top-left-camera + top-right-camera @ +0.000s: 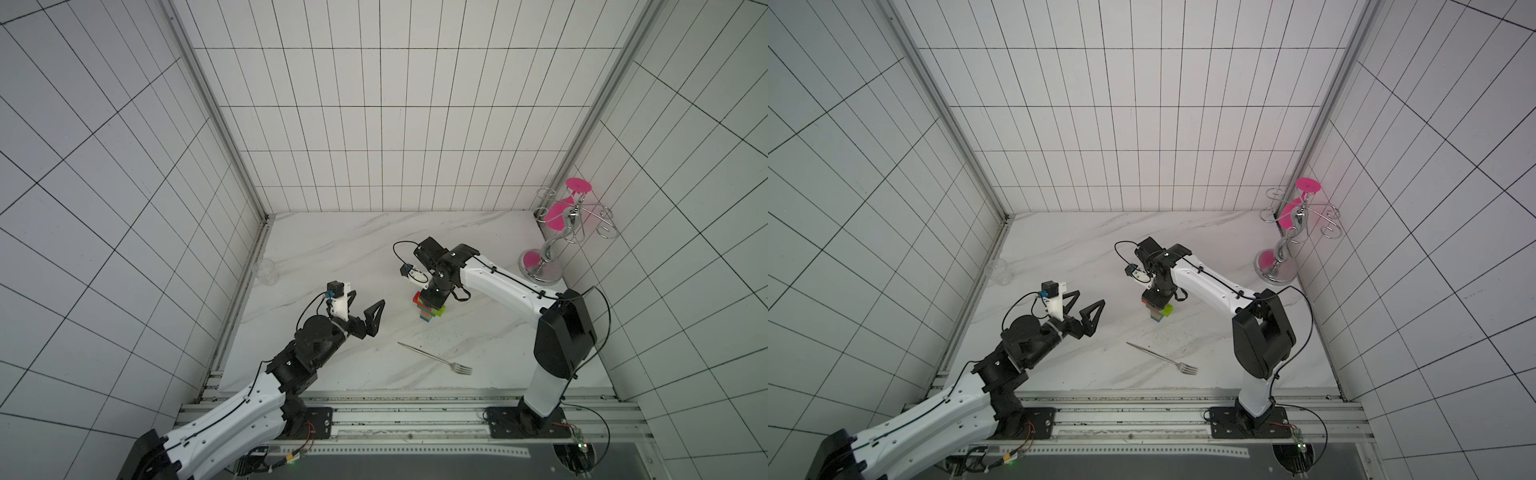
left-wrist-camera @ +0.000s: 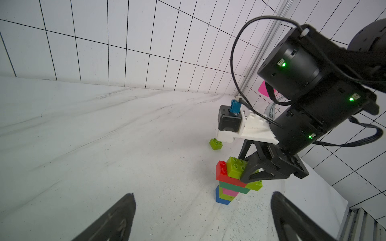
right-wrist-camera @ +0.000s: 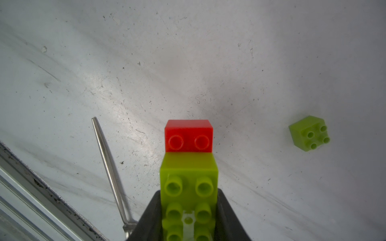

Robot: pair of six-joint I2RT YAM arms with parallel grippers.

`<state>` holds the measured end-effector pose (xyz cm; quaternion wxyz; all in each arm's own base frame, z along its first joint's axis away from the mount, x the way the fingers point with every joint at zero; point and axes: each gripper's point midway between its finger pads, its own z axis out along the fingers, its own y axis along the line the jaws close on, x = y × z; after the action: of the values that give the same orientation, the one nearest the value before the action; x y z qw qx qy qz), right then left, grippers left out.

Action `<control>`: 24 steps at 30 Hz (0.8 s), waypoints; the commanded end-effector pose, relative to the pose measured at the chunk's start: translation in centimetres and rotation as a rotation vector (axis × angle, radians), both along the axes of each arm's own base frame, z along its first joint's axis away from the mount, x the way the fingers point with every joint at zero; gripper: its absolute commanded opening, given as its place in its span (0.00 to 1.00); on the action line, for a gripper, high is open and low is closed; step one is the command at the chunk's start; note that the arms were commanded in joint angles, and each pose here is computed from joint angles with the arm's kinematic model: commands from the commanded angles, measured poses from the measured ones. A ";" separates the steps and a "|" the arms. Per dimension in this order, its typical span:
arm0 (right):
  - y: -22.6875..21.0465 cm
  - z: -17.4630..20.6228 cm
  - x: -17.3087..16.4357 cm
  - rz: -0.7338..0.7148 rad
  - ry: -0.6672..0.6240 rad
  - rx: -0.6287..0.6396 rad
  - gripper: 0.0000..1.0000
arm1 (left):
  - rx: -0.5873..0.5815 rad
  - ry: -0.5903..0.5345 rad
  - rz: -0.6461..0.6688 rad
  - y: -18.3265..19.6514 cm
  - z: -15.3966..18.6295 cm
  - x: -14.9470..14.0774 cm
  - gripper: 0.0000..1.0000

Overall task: Assemble a spoon with lego
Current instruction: Assemble the lego brick with the lego brick.

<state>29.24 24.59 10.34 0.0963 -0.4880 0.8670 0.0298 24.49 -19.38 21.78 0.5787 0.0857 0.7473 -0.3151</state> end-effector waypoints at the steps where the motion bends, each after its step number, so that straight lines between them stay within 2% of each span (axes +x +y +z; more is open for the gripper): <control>1: -2.5 -8.4 -4.4 0.069 0.230 -0.171 0.08 | 0.008 0.001 0.001 0.2 -0.2 -0.2 0.99; 5: -1.2 -4.4 -3.0 0.156 0.149 -0.116 0.10 | 0.012 0.003 0.004 0.2 -0.4 -0.1 0.99; 9: -0.1 -1.4 -2.5 0.289 0.134 -0.089 0.12 | 0.014 0.000 0.007 0.2 -0.3 -0.1 0.99; 19: 2.5 0.3 -0.6 0.540 0.047 -0.026 0.13 | 0.023 -0.010 0.033 0.7 -0.3 0.1 0.99; 24: 3.3 0.9 -0.7 0.627 0.042 0.014 0.18 | 0.031 -0.005 0.034 0.7 -0.6 0.2 0.99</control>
<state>29.95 27.24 11.92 0.0942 -0.6958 0.7103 0.0486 24.61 -18.89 21.75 0.5833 0.0779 0.7486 -0.3054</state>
